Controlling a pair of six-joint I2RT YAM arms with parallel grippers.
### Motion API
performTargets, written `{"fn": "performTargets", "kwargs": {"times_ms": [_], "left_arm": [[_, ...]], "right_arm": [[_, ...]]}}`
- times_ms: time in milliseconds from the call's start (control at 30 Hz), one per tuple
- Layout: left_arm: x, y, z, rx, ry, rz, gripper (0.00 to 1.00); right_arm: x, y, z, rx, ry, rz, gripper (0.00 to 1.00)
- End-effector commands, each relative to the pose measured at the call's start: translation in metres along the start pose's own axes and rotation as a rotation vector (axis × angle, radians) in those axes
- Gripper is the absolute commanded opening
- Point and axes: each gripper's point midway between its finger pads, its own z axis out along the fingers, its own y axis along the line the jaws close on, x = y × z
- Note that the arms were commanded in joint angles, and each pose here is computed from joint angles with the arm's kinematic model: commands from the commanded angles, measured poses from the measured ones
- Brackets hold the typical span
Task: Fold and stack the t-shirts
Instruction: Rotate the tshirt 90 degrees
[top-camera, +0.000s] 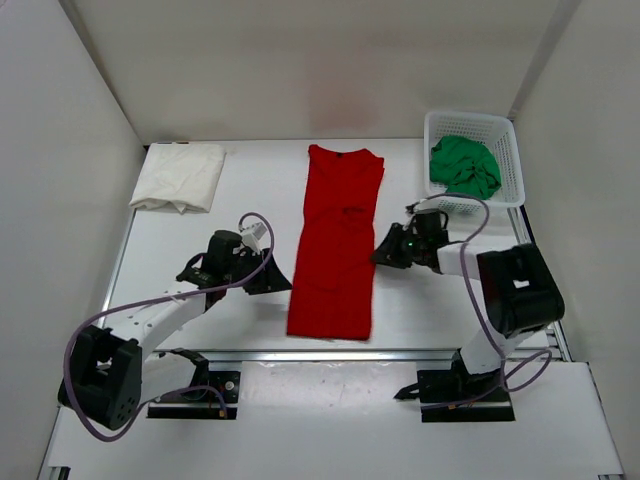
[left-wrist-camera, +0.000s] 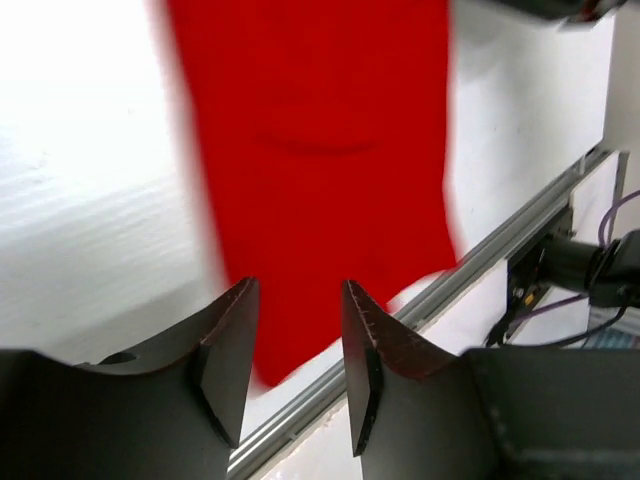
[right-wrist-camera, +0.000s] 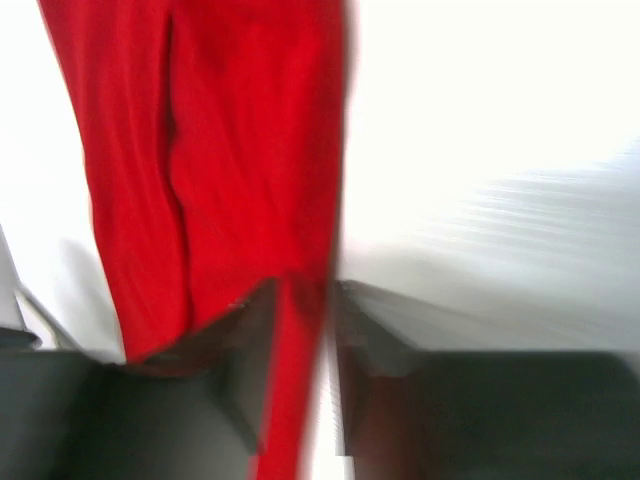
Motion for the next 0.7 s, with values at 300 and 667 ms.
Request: {"fn": "performTargets", "kwargs": {"times_ms": [300,667], "left_arm": [[0.069,0.007,0.014,-0.116,0.177,0.127,0.60],[0.130,-0.026,0.045,-0.013,0.329,0.119,0.61]], "right_arm": [[0.051,-0.028,-0.091,0.154,-0.075,-0.074,0.39],[0.124,-0.044,-0.128,0.218,-0.047,0.054,0.35]]}}
